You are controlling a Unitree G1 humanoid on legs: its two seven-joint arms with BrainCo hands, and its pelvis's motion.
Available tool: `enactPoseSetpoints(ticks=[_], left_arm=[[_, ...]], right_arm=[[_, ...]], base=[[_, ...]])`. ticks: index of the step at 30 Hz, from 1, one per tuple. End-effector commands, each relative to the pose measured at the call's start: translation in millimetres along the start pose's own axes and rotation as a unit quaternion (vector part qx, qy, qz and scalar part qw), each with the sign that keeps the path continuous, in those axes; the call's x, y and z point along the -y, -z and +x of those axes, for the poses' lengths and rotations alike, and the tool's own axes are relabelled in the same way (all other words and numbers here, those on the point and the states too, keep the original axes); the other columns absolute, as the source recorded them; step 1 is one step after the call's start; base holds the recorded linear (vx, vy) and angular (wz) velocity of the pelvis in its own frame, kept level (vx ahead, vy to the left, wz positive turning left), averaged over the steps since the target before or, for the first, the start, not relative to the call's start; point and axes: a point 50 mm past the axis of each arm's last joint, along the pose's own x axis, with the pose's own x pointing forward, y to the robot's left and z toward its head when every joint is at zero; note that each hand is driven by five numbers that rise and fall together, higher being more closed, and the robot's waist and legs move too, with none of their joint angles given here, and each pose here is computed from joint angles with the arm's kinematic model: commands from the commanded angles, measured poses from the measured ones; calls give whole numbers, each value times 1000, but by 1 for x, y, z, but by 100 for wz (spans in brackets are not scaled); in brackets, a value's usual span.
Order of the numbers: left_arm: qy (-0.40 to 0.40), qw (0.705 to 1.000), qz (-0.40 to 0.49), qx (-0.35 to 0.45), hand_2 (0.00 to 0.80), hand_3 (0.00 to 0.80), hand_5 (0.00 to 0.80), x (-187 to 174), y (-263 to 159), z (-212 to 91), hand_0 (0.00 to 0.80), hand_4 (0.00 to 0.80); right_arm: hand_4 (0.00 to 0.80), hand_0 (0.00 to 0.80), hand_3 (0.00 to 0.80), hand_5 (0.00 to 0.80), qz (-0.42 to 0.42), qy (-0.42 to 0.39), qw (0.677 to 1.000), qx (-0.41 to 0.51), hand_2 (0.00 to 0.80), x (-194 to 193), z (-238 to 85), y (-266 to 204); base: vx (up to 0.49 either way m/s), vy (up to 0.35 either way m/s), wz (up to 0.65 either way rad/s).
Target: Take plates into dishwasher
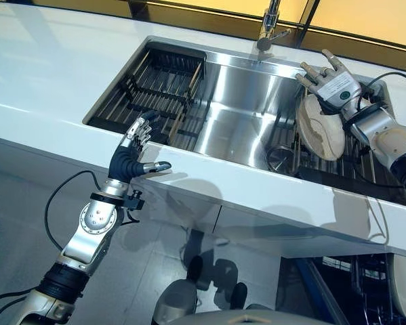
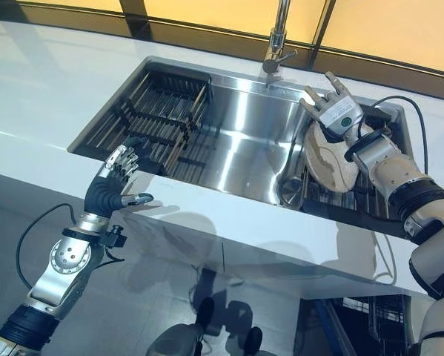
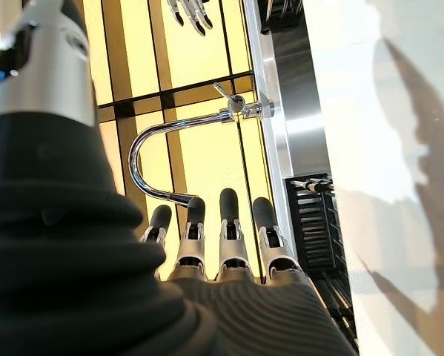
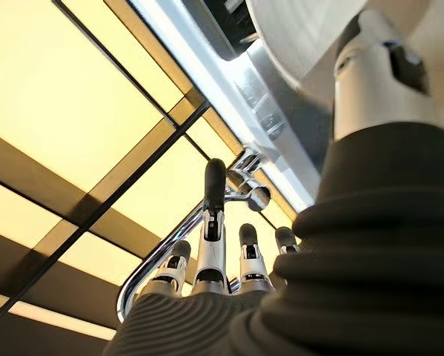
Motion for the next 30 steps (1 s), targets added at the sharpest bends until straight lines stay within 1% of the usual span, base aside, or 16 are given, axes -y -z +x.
enactPoseSetpoints(ticks=[1,2,3,4,5,12,20,21,22,23,28,30], left_arm=[[14,997,2,73,0,0,0,2,-21,18,0,0],[14,997,2,74,0,0,0,2,-21,19,0,0],[14,997,2,75,0,0,0,2,-21,19,0,0],[14,997,3,76,0,0,0,2,-22,19,0,0],[14,997,3,77,0,0,0,2,-22,19,0,0],[16,997,5,79,0,0,0,0,-23,19,0,0],[20,997,5,75,0,0,0,1,-22,17,0,0],[21,997,5,74,0,0,0,1,-22,17,0,0],[21,997,4,74,0,0,0,2,-22,17,0,0],[21,997,4,73,0,0,0,2,-22,17,0,0],[17,997,2,72,0,0,0,4,-22,17,0,0],[16,997,2,73,0,0,0,4,-23,19,0,0]], right_arm=[[0,0,0,0,-75,35,997,-9,0,35,18,35],[0,0,0,0,-79,31,996,-2,0,34,18,33],[122,122,122,122,-83,28,996,2,122,34,19,32],[474,474,474,474,-90,22,996,10,474,32,18,30],[800,800,800,800,-91,20,996,12,800,32,19,30],[800,800,800,800,-95,18,995,18,800,32,18,31],[800,800,800,800,-80,9,997,-2,800,29,15,37],[696,696,696,696,-72,9,997,-10,696,29,14,39],[449,449,449,449,-67,10,998,-19,449,28,13,41],[0,0,0,0,-59,9,998,-32,0,27,13,43],[0,0,0,0,18,-14,990,-137,0,16,5,59],[0,0,0,0,36,-25,985,-164,0,10,1,63]], base=[[0,0,0],[0,0,0],[0,0,0],[0,0,0],[0,0,0],[0,0,0],[0,0,0],[0,0,0],[0,0,0],[0,0,0],[0,0,0],[0,0,0]])
